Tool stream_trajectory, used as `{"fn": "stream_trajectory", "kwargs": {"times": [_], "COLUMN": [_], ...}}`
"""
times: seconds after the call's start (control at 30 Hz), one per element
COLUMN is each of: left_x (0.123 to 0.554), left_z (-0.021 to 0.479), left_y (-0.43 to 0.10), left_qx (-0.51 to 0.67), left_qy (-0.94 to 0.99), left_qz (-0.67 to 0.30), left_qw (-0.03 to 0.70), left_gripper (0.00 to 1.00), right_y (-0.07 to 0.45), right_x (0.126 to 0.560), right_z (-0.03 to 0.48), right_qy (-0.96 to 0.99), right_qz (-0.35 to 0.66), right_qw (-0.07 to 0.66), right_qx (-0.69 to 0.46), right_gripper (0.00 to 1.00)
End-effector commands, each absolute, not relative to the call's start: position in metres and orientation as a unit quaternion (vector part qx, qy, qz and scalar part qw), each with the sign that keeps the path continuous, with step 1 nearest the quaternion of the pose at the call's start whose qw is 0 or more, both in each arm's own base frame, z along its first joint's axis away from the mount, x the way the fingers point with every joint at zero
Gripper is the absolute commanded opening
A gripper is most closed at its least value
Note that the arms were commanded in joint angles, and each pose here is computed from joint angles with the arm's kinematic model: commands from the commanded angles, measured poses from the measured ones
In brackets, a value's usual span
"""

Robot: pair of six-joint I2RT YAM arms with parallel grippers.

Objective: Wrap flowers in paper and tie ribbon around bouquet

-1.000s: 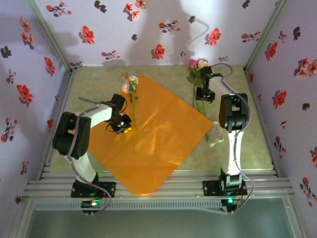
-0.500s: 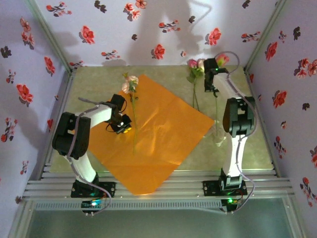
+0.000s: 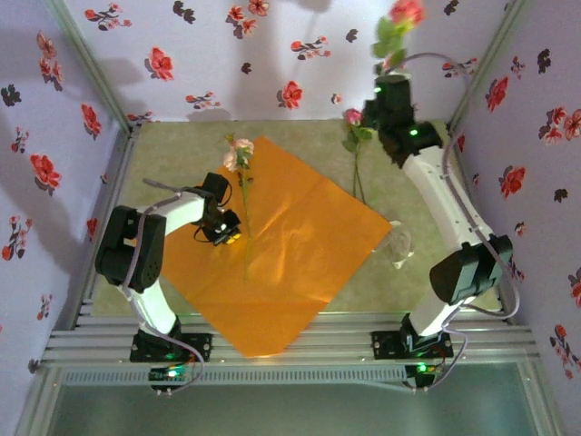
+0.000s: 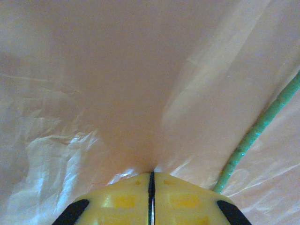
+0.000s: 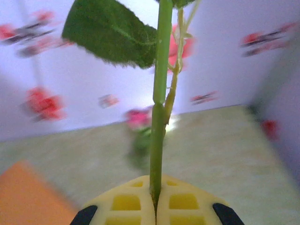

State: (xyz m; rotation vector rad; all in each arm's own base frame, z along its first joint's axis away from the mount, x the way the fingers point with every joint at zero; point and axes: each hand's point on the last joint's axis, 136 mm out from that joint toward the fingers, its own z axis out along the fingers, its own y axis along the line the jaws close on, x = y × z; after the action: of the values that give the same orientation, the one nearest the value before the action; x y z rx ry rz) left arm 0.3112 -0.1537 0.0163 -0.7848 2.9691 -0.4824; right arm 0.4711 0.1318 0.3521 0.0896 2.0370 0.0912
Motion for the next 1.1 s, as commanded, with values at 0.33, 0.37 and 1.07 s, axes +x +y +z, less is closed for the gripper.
{"fn": "stream_trajectory", "kwargs": {"times": [0.33, 0.37, 1.07], "left_x": [0.295, 0.294, 0.29], "left_z": [0.005, 0.004, 0.011], "left_y": [-0.145, -0.146, -0.146], "left_qx": [-0.258, -0.26, -0.26], "left_qy": [0.956, 0.955, 0.954], "left_qz": [-0.141, -0.141, -0.148], "left_qw": [0.002, 0.001, 0.005], "left_gripper": [0.09, 0.09, 0.09], "right_y": [0.363, 0.366, 0.121], "right_x": [0.433, 0.433, 0.479], "right_z": [0.123, 0.108, 0.114], "right_qy": [0.932, 0.938, 0.971], "right_qz": [0.282, 0.276, 0.044], "right_qw": [0.222, 0.206, 0.225], "right_qx": [0.04, 0.044, 0.065], "right_gripper": [0.0, 0.0, 0.49]}}
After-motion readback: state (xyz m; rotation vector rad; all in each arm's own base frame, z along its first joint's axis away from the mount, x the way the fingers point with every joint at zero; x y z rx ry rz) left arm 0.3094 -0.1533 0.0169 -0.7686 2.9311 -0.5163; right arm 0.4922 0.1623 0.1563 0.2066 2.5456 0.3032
